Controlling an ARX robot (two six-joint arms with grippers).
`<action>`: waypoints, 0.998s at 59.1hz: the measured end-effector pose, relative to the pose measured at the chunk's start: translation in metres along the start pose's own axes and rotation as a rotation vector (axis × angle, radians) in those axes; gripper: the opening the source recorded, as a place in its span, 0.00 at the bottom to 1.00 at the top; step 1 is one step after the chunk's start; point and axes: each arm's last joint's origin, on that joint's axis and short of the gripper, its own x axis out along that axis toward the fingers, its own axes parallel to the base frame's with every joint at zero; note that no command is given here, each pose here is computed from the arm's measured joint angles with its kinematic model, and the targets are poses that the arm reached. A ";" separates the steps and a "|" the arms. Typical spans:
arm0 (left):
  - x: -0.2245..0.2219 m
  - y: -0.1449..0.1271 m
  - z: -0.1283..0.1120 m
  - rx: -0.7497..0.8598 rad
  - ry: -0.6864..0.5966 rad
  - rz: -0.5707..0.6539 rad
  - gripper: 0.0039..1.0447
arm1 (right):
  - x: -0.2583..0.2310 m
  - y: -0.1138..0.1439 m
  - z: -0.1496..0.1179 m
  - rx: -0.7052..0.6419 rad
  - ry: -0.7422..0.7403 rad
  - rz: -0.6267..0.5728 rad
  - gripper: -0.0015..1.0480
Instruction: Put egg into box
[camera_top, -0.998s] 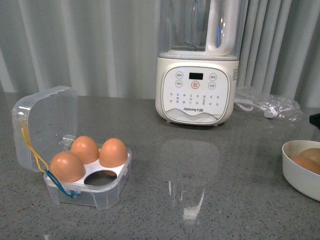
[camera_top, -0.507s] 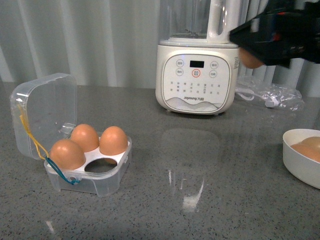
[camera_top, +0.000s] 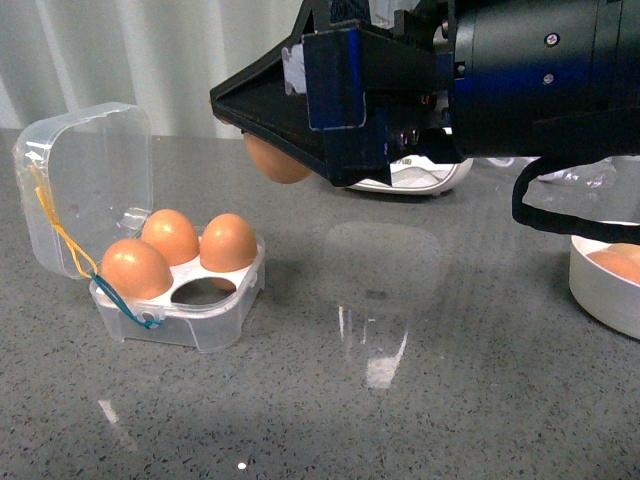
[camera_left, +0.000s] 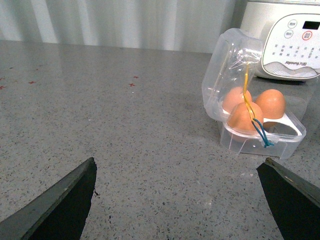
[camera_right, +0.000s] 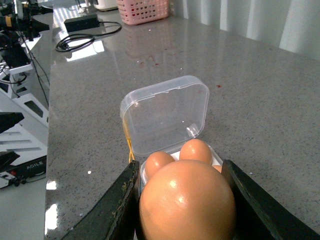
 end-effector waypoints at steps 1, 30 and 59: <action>0.000 0.000 0.000 0.000 0.000 0.000 0.94 | 0.000 0.000 -0.001 0.001 0.002 0.005 0.41; 0.000 0.000 0.000 0.000 0.000 0.000 0.94 | 0.037 -0.014 -0.019 -0.001 0.061 0.069 0.40; 0.000 0.000 0.000 0.000 0.000 0.000 0.94 | 0.065 -0.017 -0.037 -0.014 0.115 0.103 0.40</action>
